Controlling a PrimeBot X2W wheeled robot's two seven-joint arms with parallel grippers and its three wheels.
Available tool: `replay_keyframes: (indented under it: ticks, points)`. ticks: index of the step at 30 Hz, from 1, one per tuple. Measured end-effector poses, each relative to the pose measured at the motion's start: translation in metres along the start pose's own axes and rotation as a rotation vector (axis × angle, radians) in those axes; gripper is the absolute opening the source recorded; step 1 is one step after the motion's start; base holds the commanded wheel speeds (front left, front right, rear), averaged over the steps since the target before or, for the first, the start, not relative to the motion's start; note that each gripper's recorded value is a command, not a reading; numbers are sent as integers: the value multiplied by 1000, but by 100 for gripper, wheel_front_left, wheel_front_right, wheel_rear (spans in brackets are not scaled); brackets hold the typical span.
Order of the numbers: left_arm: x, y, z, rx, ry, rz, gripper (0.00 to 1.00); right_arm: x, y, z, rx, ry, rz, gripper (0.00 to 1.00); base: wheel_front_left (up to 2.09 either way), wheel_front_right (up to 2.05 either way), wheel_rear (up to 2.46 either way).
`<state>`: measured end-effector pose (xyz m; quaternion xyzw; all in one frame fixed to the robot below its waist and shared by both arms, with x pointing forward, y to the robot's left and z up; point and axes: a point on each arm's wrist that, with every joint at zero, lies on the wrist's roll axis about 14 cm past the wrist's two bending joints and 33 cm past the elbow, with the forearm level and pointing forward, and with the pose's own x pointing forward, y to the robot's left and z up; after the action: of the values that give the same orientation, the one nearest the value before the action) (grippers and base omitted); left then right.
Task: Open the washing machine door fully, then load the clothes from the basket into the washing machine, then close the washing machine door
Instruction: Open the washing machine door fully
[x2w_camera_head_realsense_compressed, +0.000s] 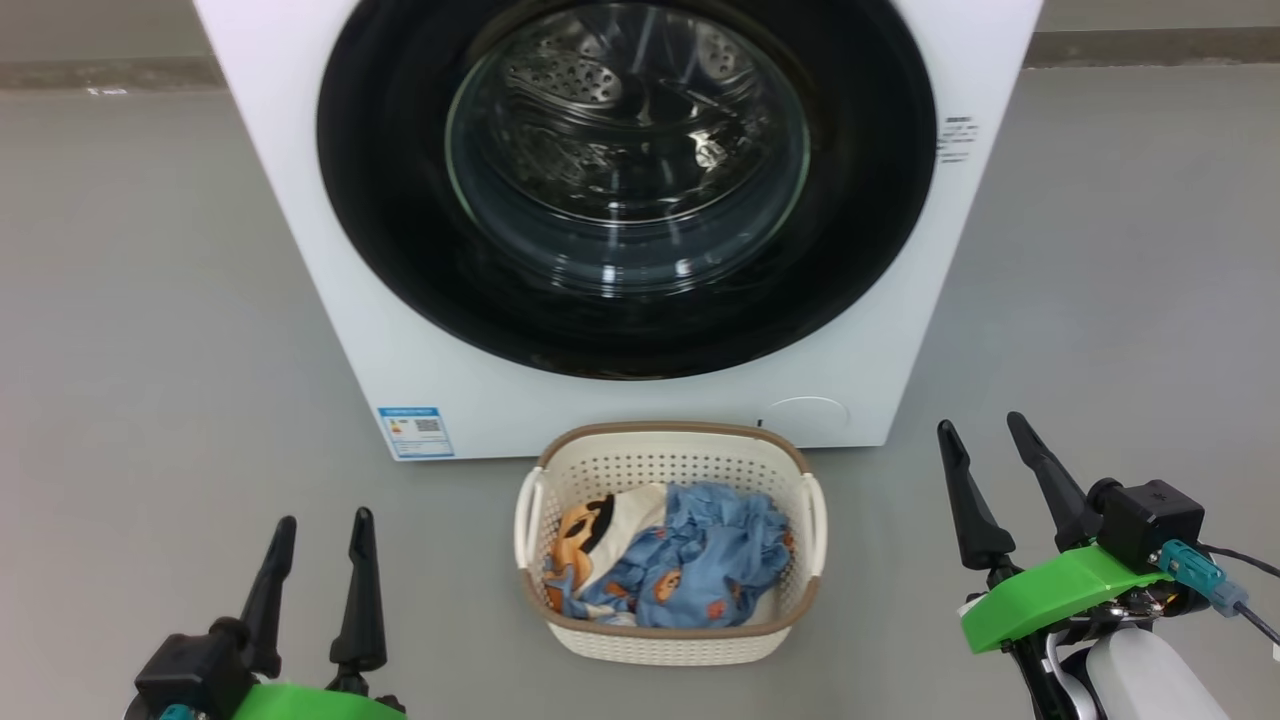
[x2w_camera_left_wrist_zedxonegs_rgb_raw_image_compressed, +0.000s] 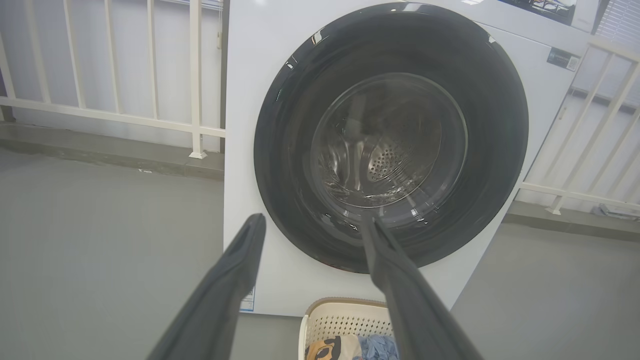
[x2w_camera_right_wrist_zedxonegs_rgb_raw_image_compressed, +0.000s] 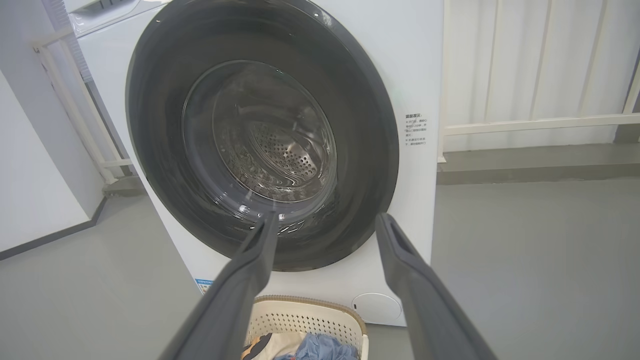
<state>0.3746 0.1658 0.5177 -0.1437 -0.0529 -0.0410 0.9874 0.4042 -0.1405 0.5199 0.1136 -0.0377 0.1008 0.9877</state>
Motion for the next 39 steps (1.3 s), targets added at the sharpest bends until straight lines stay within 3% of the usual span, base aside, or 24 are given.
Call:
replay_keyframes:
  ticks: [18, 39]
  points:
    - [2, 2, -1, -15, 0, 6, 100, 3, -4, -4, 10, 9, -10, 100, 102, 102, -204]
    - [2, 1, 0, -17, -2, 5, 100, 4, -4, -2, 13, 4, -14, 100, 8, 8, -16]
